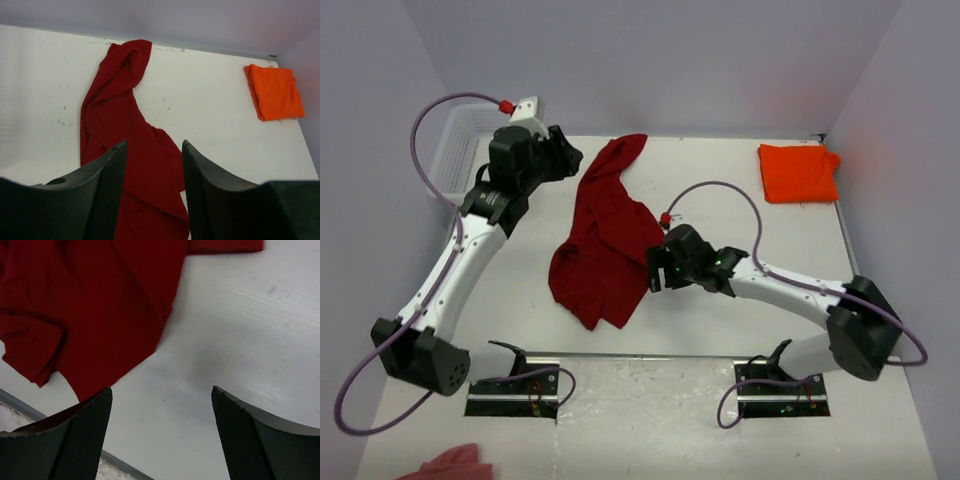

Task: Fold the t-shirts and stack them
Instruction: Move the tshirt to the center of the board, then flatten out the tshirt

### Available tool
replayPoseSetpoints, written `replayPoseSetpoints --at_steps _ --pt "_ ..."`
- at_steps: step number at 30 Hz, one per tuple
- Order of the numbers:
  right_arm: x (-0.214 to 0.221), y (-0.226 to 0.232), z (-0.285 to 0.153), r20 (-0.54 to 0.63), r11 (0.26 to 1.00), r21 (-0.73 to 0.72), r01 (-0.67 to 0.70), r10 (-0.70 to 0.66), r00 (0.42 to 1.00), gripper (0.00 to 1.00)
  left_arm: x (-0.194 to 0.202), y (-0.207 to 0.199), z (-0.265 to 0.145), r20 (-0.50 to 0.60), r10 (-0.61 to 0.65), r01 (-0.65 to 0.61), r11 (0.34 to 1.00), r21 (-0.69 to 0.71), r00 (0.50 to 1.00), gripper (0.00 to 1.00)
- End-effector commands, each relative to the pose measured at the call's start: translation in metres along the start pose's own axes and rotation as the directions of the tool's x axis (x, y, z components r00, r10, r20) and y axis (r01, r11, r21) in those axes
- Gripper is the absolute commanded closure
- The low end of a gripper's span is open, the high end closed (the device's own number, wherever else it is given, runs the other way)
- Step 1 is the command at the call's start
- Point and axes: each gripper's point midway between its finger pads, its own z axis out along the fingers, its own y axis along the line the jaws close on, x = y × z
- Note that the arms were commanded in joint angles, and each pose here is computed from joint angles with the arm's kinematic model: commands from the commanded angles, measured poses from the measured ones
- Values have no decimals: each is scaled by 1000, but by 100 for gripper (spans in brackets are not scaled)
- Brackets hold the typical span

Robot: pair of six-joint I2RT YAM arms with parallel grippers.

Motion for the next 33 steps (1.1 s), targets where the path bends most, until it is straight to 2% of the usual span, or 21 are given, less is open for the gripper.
replayPoseSetpoints --at_steps 1,5,13,19,33 --pt "5 68 9 -65 983 -174 53 -65 996 20 75 31 -18 -176 23 -44 993 -113 984 53" --pt "25 92 35 -152 984 -155 85 -109 982 28 118 51 -42 -238 28 -70 983 -169 971 61" --pt "48 115 46 -210 982 -148 116 -146 967 28 167 70 -63 -324 1 -65 980 -187 946 62" --pt "83 114 62 -299 986 -112 123 -152 942 29 175 70 -69 -339 -5 -57 983 -172 941 62" --pt "147 82 86 -451 981 82 176 -121 884 38 152 52 -92 -270 24 -49 995 -86 963 57"
